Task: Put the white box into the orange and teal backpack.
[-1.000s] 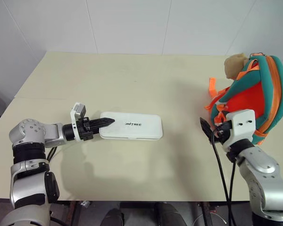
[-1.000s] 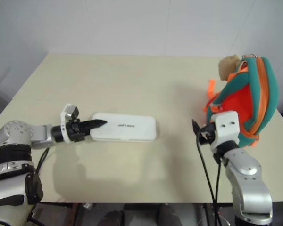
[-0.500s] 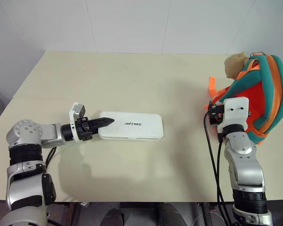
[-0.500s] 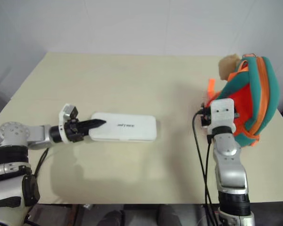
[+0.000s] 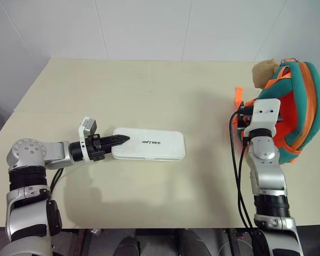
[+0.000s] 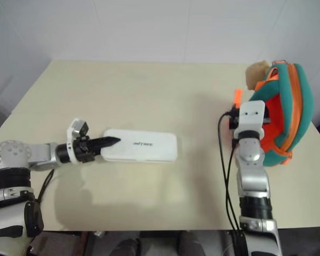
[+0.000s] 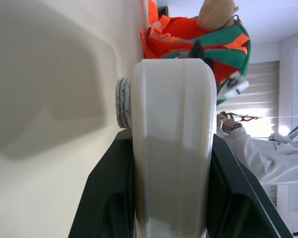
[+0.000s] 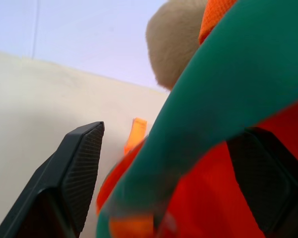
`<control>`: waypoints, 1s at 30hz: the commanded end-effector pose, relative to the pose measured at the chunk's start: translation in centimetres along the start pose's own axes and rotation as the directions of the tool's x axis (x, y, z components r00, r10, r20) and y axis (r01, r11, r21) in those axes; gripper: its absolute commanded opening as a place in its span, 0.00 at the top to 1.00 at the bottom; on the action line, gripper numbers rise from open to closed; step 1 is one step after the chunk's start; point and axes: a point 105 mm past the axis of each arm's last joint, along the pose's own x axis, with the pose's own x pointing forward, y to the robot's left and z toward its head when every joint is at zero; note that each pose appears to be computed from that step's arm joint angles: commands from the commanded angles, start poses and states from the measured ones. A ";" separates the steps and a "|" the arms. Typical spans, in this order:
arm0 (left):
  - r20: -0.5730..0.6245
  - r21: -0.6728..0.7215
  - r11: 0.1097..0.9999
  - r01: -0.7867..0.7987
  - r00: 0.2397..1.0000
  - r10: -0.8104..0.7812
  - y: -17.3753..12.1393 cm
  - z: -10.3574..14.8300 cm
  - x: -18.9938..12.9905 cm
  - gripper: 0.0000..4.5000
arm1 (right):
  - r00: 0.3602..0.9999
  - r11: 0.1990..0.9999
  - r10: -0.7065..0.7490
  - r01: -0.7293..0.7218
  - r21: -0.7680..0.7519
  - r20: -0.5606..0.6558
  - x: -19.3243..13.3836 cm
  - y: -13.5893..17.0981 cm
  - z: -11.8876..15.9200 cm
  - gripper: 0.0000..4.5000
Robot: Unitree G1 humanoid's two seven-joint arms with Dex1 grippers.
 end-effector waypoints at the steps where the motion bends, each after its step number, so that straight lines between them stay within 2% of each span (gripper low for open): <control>1: 0.002 0.045 0.997 0.061 0.998 -0.061 -1.7 0.3 0.1 0.71 | 0.996 0.999 -0.046 0.046 0.007 0.077 1.5 -0.7 1.6 0.00; 7: 0.012 0.052 0.997 0.056 0.998 -0.057 -1.8 0.5 0.1 0.71 | 0.992 0.993 -0.115 0.114 0.020 0.056 3.7 -0.7 0.9 0.00; 8: 0.014 0.054 0.997 0.056 0.998 -0.057 -1.9 0.5 0.0 0.71 | 0.991 0.991 -0.132 0.131 0.035 0.019 3.9 -0.7 0.3 0.04; 10: 0.016 0.056 0.997 0.055 0.998 -0.056 -1.9 0.5 -0.1 0.71 | 0.990 0.990 -0.138 0.137 0.035 0.018 4.2 -0.5 0.3 0.11; 19: 0.027 0.055 0.997 0.045 0.999 -0.046 -1.8 0.5 -0.4 0.71 | 0.992 0.992 -0.118 0.115 0.059 0.049 4.2 0.2 1.0 0.77; 21: 0.028 0.056 0.998 0.042 0.999 -0.044 -1.8 0.5 -0.4 0.71 | 0.994 0.995 -0.078 0.073 0.075 0.070 4.2 0.7 1.6 0.88; 25: 0.032 0.056 0.998 0.039 0.999 -0.041 -1.9 0.7 -0.4 0.71 | 0.994 0.992 0.032 -0.045 0.116 0.108 3.9 2.0 2.8 0.89; 27: 0.039 0.056 0.998 0.031 0.999 -0.034 -1.9 0.9 -0.7 0.71 | 0.976 0.975 0.160 -0.179 0.132 0.145 3.1 3.6 3.7 0.89; 30: 0.070 0.051 0.999 -0.003 0.998 -0.001 -1.6 1.5 -1.5 0.71 | 0.908 0.910 0.367 -0.396 0.124 0.203 0.7 6.0 5.0 0.89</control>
